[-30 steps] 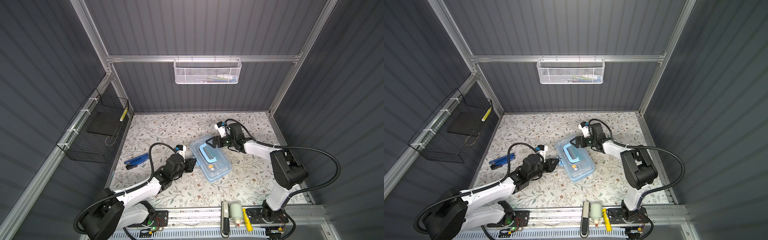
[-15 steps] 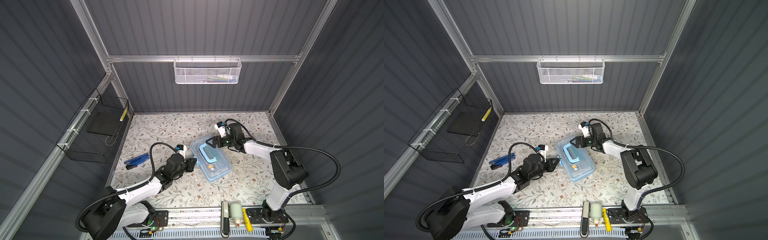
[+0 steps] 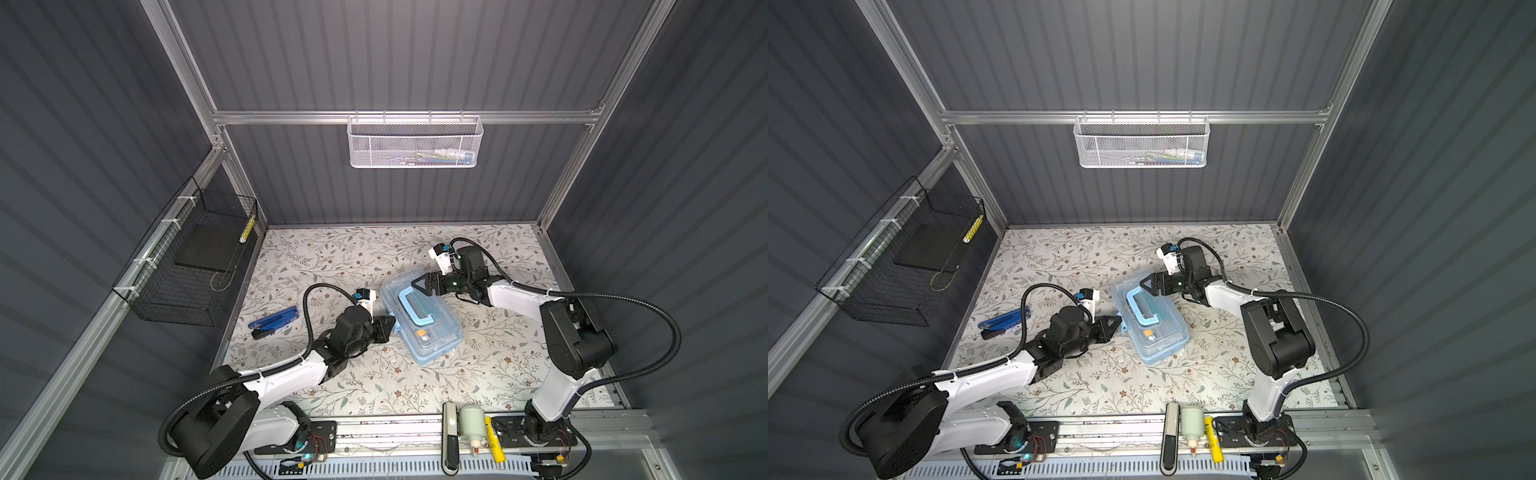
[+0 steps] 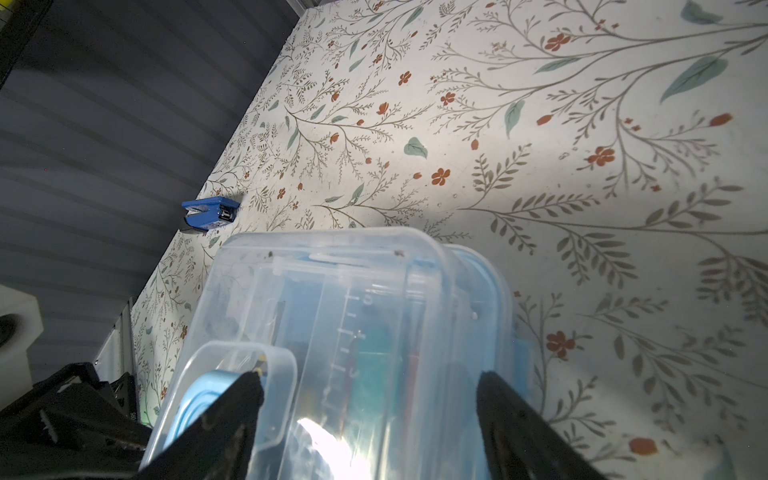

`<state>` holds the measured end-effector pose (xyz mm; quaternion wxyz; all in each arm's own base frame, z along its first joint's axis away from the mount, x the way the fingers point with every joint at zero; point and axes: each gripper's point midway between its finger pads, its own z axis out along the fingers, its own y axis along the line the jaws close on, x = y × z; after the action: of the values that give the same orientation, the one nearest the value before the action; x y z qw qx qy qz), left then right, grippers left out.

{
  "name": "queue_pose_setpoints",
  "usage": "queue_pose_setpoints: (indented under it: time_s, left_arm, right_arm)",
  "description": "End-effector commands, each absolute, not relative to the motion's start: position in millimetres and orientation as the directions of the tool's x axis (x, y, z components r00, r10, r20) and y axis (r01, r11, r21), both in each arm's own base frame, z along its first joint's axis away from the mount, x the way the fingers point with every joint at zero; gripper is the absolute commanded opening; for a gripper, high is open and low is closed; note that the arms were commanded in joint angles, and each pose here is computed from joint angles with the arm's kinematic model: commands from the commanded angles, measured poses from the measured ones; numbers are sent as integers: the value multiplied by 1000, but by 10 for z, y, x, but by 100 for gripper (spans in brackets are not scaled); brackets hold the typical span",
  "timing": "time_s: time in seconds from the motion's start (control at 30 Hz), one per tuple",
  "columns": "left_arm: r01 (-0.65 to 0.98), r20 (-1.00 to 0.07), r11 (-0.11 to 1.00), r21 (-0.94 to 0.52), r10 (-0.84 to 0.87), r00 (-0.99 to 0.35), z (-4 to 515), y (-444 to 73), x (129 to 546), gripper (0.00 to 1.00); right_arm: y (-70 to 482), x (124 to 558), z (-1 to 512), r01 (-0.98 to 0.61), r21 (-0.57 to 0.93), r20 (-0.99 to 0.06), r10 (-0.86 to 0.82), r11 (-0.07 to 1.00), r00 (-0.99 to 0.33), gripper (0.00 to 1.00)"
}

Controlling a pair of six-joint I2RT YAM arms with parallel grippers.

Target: Pack the tool kit

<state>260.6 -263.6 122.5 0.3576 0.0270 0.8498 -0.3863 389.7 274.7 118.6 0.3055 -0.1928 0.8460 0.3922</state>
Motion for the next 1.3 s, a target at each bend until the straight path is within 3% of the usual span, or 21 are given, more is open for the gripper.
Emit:
queue_pose_setpoints:
  time_s: [0.0,1.27]
  left_arm:
    - [364,-649,683,-633,-212,-731,1322,-2731,2636,17]
    - [372,-629,673,-639,-180,-756,1177,-2852,2664,16]
  right_arm:
    - [2720,3467,543,-440,620,-448,-167,650,-878,81]
    - [2730,3451,547,-441,624,-446,-169,645,-879,80]
